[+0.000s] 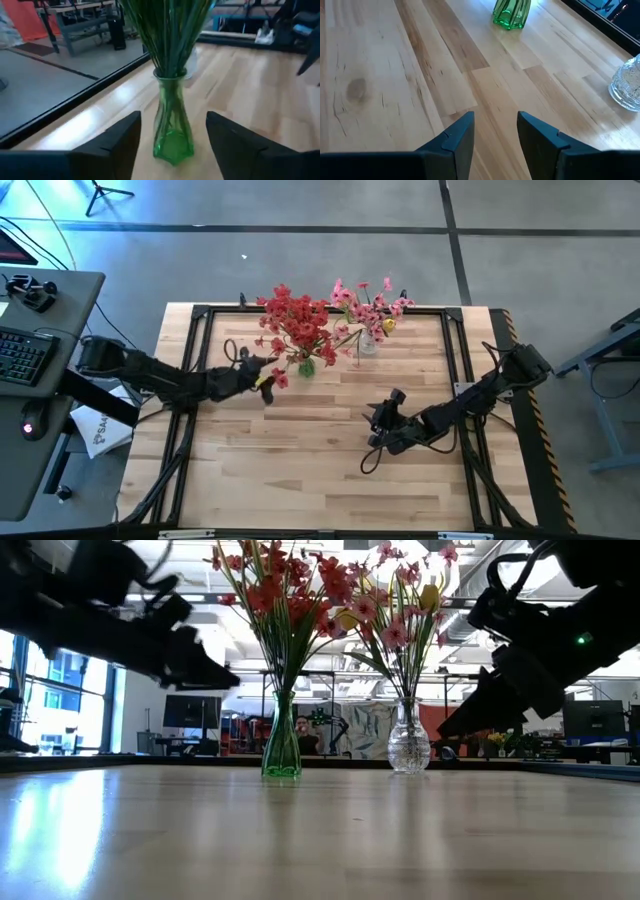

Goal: Sort flowers into vase by color
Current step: Move the green vase to the top left of the table

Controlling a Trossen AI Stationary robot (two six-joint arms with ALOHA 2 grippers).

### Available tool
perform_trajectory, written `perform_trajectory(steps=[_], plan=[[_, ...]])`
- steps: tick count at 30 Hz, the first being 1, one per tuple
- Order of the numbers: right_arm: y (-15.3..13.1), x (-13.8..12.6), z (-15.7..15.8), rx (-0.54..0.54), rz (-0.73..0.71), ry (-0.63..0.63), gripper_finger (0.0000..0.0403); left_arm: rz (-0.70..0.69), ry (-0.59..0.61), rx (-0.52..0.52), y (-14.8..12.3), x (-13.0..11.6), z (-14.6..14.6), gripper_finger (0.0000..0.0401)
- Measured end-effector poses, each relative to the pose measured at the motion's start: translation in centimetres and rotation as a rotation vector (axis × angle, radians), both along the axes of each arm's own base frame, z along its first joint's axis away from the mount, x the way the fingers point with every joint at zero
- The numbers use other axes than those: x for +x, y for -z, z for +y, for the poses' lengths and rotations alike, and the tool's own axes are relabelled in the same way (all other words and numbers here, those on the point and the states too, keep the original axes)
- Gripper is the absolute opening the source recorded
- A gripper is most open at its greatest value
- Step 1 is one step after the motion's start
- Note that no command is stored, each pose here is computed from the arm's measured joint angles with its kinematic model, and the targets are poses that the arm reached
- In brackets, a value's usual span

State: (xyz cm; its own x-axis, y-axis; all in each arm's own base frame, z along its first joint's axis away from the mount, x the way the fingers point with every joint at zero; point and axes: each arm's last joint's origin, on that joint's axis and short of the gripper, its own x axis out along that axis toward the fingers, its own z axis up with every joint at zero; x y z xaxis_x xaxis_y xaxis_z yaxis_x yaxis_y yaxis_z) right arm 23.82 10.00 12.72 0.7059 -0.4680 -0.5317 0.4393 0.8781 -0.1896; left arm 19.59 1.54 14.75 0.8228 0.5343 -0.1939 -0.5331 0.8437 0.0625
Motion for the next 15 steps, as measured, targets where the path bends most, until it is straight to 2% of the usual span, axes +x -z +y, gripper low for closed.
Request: perform_trajectory(steps=[4,7,12,15], plan=[[-0.1,0.2,-0.3,0.002,-0.008,0.015,0.0144,0.03,0.033,-0.024,0.1,2.1,1.9,0.0257],[-0.1,0.3,-0.6,0.004,-0.011,0.025,0.0144,0.074,0.011,-0.037,0.7,3.8,3.0,0.0286],[-0.1,0.4,-0.7,0.002,-0.01,0.025,0.0144,0.083,-0.051,-0.119,2.0,6.7,4.6,0.0297],[-0.1,0.4,-0.7,0.002,-0.009,0.025,0.0144,0.091,-0.038,-0.127,2.4,8.6,5.0,0.0298]])
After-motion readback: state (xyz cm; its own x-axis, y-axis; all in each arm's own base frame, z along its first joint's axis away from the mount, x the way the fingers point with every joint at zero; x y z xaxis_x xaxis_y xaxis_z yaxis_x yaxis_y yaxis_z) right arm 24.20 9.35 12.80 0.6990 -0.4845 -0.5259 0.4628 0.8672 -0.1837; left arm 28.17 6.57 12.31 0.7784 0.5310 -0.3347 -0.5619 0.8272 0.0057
